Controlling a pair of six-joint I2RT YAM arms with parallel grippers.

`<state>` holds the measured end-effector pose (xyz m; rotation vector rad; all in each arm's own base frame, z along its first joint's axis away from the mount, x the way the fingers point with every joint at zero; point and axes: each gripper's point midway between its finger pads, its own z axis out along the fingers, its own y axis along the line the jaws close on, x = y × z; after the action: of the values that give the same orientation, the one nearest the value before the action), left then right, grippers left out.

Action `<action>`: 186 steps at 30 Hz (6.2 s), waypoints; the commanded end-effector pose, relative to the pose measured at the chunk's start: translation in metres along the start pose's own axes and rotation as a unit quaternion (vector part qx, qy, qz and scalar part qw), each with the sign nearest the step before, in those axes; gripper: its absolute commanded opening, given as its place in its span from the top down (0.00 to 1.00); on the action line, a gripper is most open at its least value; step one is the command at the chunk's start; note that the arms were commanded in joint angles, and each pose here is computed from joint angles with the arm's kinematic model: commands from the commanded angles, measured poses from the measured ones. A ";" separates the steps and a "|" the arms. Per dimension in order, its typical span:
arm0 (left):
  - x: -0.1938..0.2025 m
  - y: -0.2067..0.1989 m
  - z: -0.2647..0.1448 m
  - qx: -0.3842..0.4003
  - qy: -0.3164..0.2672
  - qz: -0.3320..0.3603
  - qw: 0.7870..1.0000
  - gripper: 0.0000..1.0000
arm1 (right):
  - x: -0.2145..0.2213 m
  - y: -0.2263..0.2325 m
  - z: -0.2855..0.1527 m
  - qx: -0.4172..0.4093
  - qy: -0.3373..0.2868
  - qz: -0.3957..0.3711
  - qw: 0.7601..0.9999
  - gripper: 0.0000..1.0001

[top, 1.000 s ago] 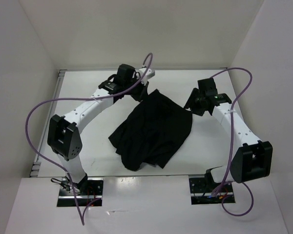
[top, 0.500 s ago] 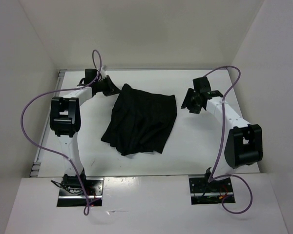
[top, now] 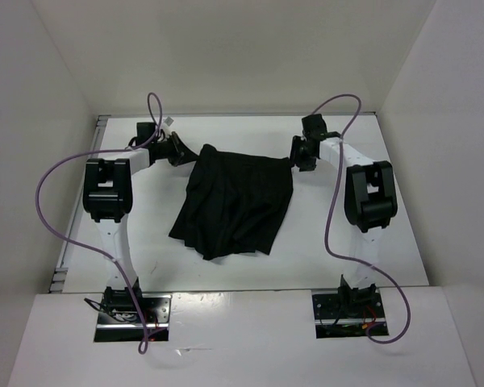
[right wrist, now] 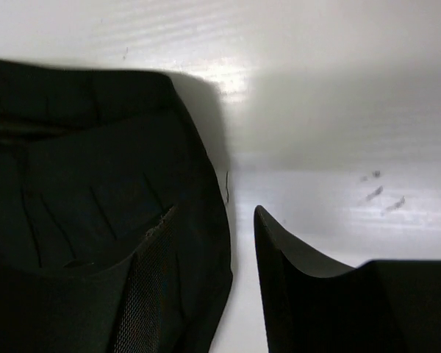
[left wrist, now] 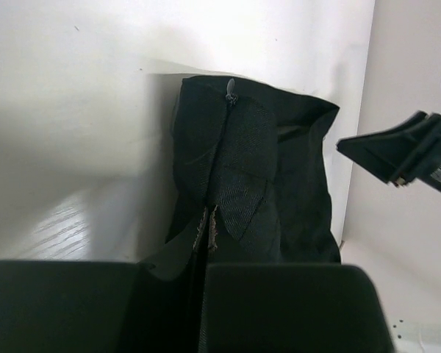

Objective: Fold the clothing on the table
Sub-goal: Flatten the skirt out, then fold the skirt

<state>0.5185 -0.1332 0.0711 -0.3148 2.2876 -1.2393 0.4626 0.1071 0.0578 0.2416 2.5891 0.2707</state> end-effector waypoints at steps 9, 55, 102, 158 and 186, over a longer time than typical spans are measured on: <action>-0.014 0.002 -0.004 0.026 -0.008 0.003 1.000 1.00 | -0.038 0.015 0.041 -0.035 -0.027 -0.048 0.998 0.53; -0.039 -0.014 0.078 -0.026 0.023 0.137 0.990 0.30 | -0.057 -0.060 -0.057 0.120 -0.097 0.019 0.988 0.46; 0.000 -0.015 0.102 -0.033 0.074 0.140 0.987 1.00 | -0.015 -0.074 0.048 -0.098 0.013 0.100 0.990 0.93; -0.012 -0.297 -0.236 0.070 -0.174 0.285 0.940 1.00 | -0.046 0.023 -0.413 -0.176 -0.388 -0.049 0.903 1.00; -0.009 -0.114 -0.101 -0.015 -0.023 0.126 0.992 1.00 | -0.034 0.009 -0.207 -0.190 -0.178 0.021 0.965 1.00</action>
<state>0.4318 -0.1426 0.2344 -0.0228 2.2507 -1.1684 0.3541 0.1030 0.2543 0.1414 2.1856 0.7558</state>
